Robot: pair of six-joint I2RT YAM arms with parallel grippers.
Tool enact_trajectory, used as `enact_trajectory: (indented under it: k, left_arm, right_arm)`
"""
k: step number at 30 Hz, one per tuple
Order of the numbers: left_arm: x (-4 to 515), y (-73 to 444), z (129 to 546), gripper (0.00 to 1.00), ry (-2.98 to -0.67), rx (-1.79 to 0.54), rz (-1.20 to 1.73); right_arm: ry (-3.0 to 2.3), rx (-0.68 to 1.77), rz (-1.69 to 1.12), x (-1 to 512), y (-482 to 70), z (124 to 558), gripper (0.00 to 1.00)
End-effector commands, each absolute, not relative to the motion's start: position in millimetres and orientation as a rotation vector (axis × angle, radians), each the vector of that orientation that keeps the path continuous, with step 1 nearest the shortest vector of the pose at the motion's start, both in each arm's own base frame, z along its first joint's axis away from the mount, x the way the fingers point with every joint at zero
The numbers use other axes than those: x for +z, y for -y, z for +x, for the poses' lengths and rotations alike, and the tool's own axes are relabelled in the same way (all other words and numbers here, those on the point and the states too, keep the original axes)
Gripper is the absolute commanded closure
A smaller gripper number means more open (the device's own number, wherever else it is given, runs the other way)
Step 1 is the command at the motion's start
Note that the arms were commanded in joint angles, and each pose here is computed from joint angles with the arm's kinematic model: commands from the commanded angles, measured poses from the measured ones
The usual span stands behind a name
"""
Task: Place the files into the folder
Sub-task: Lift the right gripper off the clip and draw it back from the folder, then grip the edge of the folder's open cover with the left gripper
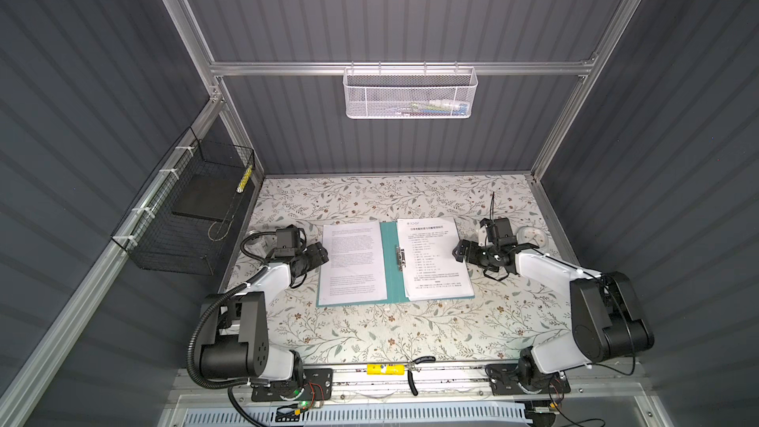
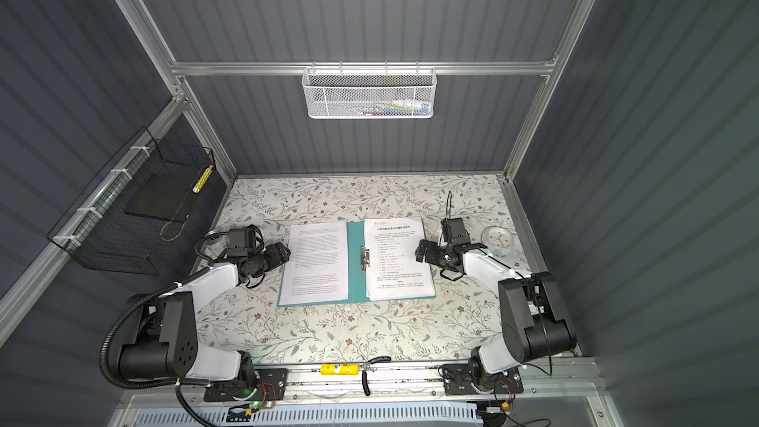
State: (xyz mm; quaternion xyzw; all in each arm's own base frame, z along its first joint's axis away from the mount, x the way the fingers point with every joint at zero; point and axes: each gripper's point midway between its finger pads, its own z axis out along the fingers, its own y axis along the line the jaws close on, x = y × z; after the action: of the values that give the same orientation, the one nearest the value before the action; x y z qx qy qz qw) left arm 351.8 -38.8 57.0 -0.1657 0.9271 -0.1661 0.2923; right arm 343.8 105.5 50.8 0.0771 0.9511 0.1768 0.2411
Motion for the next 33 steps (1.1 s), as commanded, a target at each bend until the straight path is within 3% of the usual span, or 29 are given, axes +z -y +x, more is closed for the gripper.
enact_trajectory:
  k: [1,12,22,33]
  left_arm:
    - [45.8,48.8,342.9,0.22,-2.516,-0.544,-0.490]
    - [29.3,56.8,318.0,0.24,-2.613,-0.600,-0.536]
    - [24.4,55.3,269.0,0.24,-2.713,-0.541,-0.530]
    - [25.7,90.9,277.9,0.28,-2.693,-0.839,-0.395]
  right_arm:
    - [-2.627,0.494,0.221,42.5,-106.8,344.5,0.01]
    - [-2.641,0.525,0.237,36.2,-107.1,350.0,0.01]
    - [-2.656,0.601,0.252,28.5,-107.7,350.7,0.01]
    - [-2.692,0.825,0.235,20.7,-130.1,350.1,0.03]
